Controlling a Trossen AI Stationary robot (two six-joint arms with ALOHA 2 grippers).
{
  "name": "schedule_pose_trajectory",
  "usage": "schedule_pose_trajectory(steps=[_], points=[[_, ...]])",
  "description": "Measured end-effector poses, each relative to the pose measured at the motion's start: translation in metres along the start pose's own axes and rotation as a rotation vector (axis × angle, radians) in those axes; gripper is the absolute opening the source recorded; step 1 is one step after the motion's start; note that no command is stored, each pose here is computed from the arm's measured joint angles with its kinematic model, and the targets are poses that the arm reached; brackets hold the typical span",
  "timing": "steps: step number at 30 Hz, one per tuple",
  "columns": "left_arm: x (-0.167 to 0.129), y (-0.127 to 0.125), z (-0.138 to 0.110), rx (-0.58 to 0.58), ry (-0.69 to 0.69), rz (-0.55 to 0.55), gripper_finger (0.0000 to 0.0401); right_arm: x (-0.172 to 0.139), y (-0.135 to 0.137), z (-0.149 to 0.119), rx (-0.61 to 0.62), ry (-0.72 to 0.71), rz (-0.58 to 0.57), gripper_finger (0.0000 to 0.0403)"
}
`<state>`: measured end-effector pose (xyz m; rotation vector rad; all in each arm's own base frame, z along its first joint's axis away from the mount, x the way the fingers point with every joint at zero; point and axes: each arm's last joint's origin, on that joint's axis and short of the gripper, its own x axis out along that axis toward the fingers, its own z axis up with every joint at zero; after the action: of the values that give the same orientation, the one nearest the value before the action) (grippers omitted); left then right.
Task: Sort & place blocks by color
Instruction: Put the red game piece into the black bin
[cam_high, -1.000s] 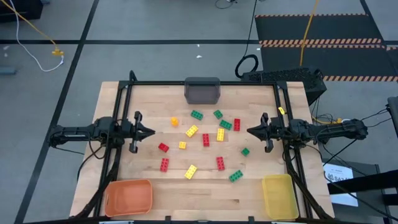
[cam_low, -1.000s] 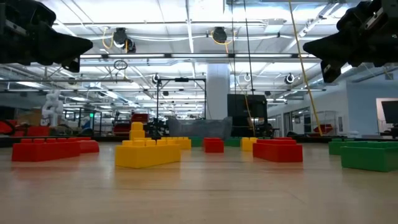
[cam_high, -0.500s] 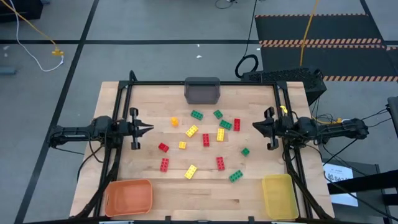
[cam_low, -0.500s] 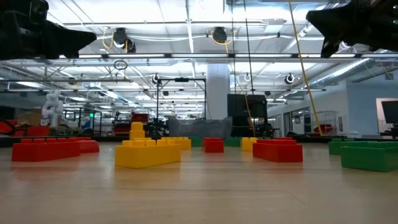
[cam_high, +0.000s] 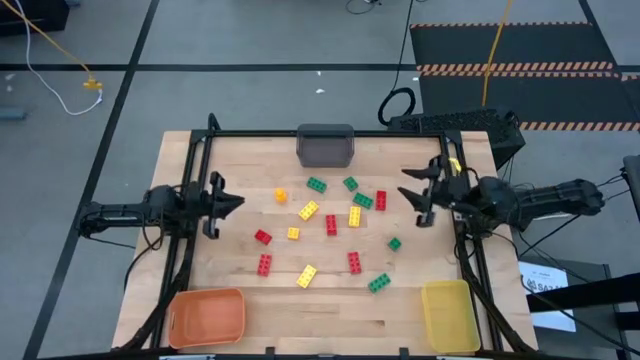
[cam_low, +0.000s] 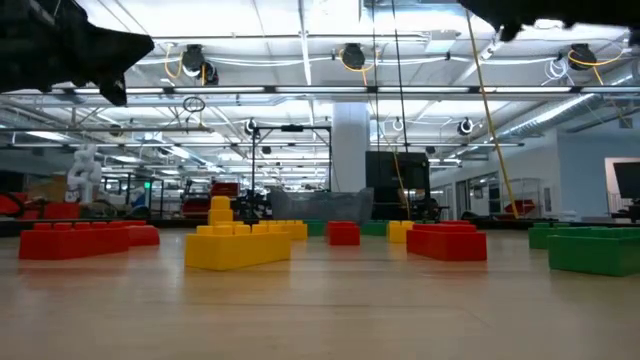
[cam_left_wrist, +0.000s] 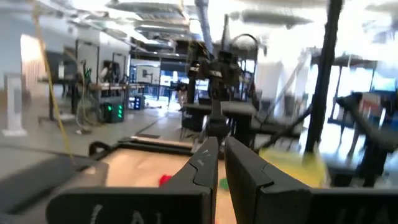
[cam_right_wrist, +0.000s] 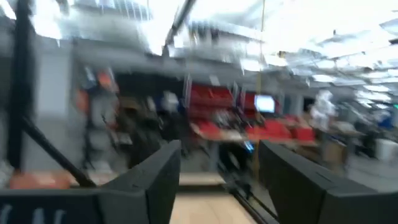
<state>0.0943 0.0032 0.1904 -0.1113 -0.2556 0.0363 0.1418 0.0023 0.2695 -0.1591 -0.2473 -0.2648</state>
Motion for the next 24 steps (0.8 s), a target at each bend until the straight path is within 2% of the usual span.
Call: schedule_pose_trajectory(steps=[5, 7, 11, 16, 20, 24], points=[[0.0, 0.0, 0.004, -0.052, -0.046, 0.011, 0.0033, 0.036, 0.002, 0.02, -0.229, 0.402, -0.043, 0.0219], [0.0, 0.0, 0.004, -0.052, -0.041, 0.012, 0.0033, 0.049, 0.0, 0.026, -0.245, 0.544, -0.089, 0.0219], [0.0, 0.001, 0.004, -0.015, -0.049, 0.05, 0.0033, 0.073, -0.014, 0.04, -0.067, 0.719, -0.284, 0.0213], [-0.001, 0.004, 0.012, -0.073, -0.099, 0.166, 0.0033, 0.096, -0.029, 0.038, 0.175, 0.936, -0.315, 0.0206], [0.002, 0.002, 0.034, -0.013, -0.085, 0.187, 0.0033, 0.107, -0.039, 0.014, 0.327, 1.114, -0.359, 0.0212], [0.014, -0.002, 0.07, 0.075, -0.008, 0.2, 0.0034, 0.11, -0.043, -0.017, 0.476, 1.329, -0.401, 0.0223]])
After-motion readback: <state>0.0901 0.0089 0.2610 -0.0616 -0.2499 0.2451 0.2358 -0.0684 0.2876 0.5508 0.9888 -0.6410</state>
